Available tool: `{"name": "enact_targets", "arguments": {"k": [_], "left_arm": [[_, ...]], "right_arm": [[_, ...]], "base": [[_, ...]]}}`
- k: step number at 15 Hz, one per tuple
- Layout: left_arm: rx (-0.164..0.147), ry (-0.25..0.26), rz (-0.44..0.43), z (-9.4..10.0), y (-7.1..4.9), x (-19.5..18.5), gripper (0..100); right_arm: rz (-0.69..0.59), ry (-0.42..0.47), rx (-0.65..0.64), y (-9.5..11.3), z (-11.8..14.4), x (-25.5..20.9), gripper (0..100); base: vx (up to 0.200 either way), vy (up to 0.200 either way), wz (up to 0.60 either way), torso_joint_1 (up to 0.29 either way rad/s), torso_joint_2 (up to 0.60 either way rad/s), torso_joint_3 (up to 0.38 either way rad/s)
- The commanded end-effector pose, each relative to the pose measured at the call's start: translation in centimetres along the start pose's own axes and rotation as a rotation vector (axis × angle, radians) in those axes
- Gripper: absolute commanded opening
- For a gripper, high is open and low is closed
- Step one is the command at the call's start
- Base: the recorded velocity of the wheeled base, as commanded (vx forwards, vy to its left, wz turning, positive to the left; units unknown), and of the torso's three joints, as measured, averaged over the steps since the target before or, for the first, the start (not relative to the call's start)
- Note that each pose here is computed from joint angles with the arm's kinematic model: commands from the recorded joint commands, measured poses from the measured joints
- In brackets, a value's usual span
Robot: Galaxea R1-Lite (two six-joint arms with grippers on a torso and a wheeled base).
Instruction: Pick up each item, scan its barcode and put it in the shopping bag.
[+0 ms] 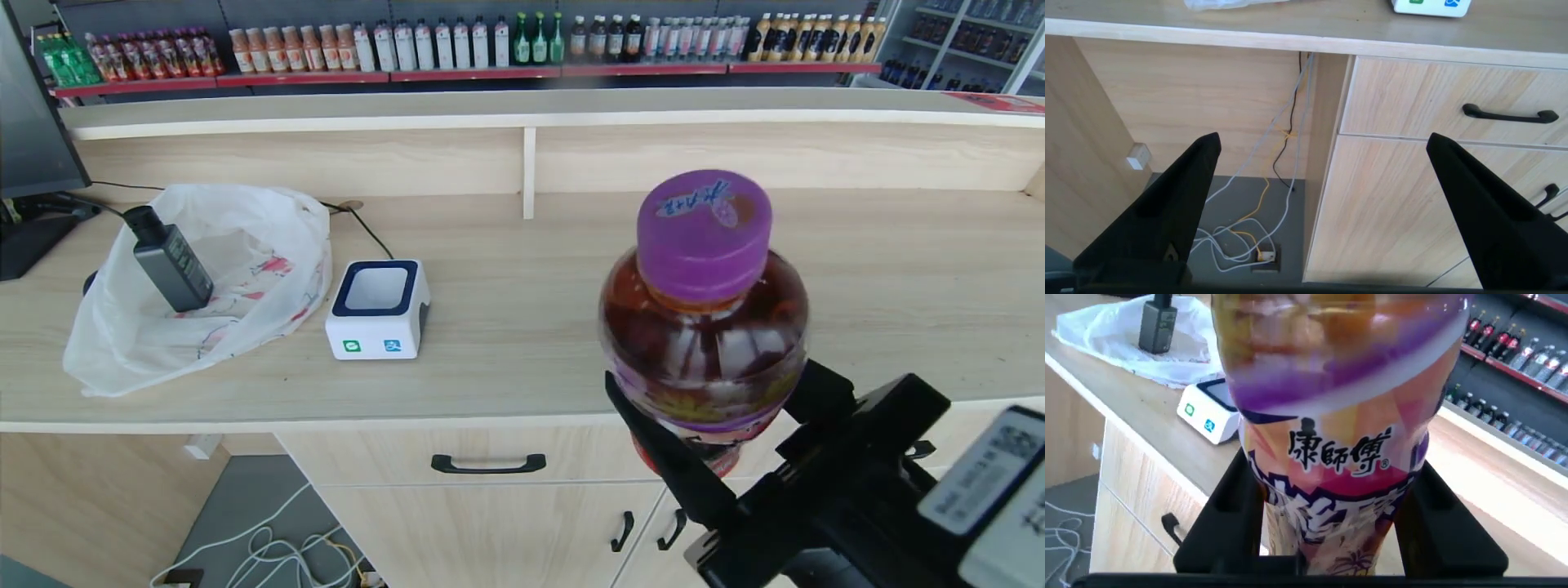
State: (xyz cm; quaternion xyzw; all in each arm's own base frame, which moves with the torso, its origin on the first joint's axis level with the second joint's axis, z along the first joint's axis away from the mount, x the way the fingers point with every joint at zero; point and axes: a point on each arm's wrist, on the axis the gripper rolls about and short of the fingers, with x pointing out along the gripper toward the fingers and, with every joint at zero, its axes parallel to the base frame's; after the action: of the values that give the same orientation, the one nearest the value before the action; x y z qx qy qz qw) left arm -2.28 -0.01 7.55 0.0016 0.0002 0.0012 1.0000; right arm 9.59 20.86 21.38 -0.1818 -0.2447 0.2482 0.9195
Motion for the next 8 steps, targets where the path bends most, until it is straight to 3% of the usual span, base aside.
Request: {"name": "enact_targets", "arguments": {"k": [1, 5, 8], "left_arm": [[0.000, 0.000, 0.001, 0.0, 0.0, 0.0, 100], [0.000, 0.000, -0.001, 0.0, 0.0, 0.0, 100], [0.000, 0.000, 0.001, 0.0, 0.0, 0.0, 100]], "right_arm": [[-0.087, -0.017, 0.055, -1.4, 0.3, 1.7, 0], [-0.199, 0.020, 0.114, -3.5, -1.4, 3.4, 0], [-0.329, 0.059, 0.131, -6.6, -2.5, 6.0, 0]], "base": [[0.000, 0.000, 0.00, 0.000, 0.00, 0.000], [0.000, 0.000, 0.00, 0.000, 0.00, 0.000], [0.000, 0.000, 0.00, 0.000, 0.00, 0.000]]}}
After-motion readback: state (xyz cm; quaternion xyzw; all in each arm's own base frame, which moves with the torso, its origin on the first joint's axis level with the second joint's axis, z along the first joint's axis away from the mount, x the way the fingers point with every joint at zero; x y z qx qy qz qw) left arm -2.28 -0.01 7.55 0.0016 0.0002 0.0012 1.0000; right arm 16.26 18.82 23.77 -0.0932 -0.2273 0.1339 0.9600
